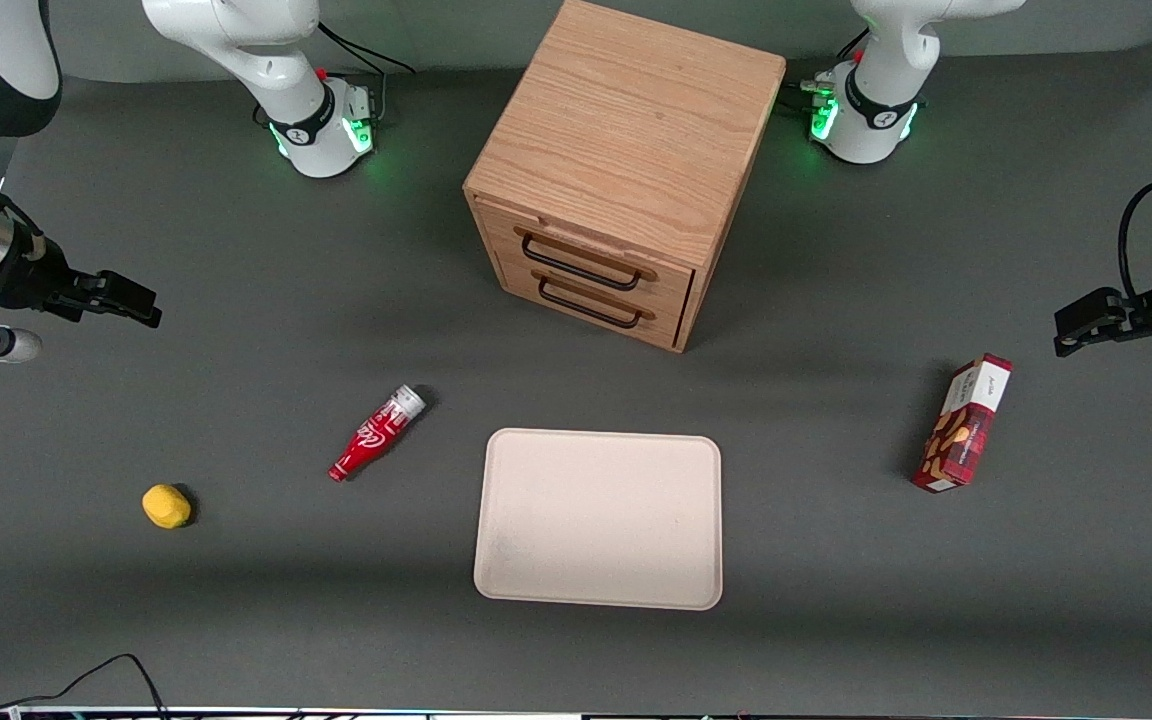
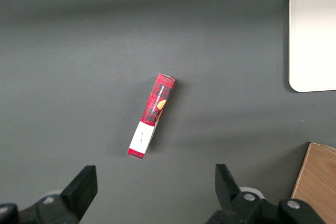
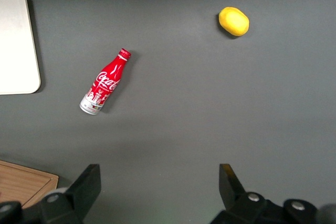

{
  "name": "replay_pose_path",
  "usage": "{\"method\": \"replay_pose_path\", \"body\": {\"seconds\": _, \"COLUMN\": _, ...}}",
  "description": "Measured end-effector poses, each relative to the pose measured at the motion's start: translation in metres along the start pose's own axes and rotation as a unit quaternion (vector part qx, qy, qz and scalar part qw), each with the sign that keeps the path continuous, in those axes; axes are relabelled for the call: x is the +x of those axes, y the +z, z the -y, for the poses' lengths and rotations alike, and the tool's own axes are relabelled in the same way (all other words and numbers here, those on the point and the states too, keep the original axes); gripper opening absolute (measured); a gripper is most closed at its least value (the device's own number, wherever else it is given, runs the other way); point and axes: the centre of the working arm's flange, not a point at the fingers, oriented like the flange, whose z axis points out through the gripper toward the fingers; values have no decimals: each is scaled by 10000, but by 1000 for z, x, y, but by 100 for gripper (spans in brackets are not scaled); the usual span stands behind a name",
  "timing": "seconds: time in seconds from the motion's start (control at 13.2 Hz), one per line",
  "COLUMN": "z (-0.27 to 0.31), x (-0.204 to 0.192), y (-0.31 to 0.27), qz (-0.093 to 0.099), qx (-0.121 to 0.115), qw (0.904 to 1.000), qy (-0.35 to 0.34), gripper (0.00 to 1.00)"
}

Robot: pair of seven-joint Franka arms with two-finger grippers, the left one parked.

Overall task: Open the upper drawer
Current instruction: 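Move the right gripper toward the upper drawer's black handle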

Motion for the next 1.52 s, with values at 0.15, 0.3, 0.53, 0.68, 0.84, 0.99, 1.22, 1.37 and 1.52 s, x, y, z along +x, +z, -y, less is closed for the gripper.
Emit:
{"method": "replay_pose_path", "body": {"seconds": 0.15, "z": 0, "x": -1, "y": -1, "qz": -10, "qx": 1, "qw": 10000, "qy": 3, "gripper": 100}}
{"method": "replay_pose_path", "body": {"seconds": 0.3, "z": 0, "x": -1, "y": -2, "qz": -21, "qx": 2, "qw": 10000, "qy": 0, "gripper": 100}}
{"method": "replay_pose_path", "body": {"seconds": 0.53, "z": 24, "x": -3, "y": -8, "qz": -95, "qx": 54, "qw": 9997, "qy": -207, "gripper": 100}}
{"method": "replay_pose_path", "body": {"seconds": 0.68, "z": 73, "x": -8, "y": -18, "qz": -200, "qx": 142, "qw": 9977, "qy": -636, "gripper": 100}}
{"method": "replay_pose_path", "body": {"seconds": 0.84, "z": 127, "x": -16, "y": -21, "qz": -180, "qx": 389, "qw": 9927, "qy": -1131, "gripper": 100}}
{"method": "replay_pose_path", "body": {"seconds": 0.99, "z": 178, "x": -24, "y": -19, "qz": -142, "qx": 593, "qw": 9811, "qy": -1837, "gripper": 100}}
{"method": "replay_pose_path", "body": {"seconds": 1.22, "z": 250, "x": -37, "y": -10, "qz": -25, "qx": 839, "qw": 9596, "qy": -2686, "gripper": 100}}
{"method": "replay_pose_path", "body": {"seconds": 1.37, "z": 300, "x": -55, "y": 7, "qz": 120, "qx": 875, "qw": 9433, "qy": -3201, "gripper": 100}}
{"method": "replay_pose_path", "body": {"seconds": 1.52, "z": 346, "x": -75, "y": 26, "qz": 239, "qx": 861, "qw": 9272, "qy": -3637, "gripper": 100}}
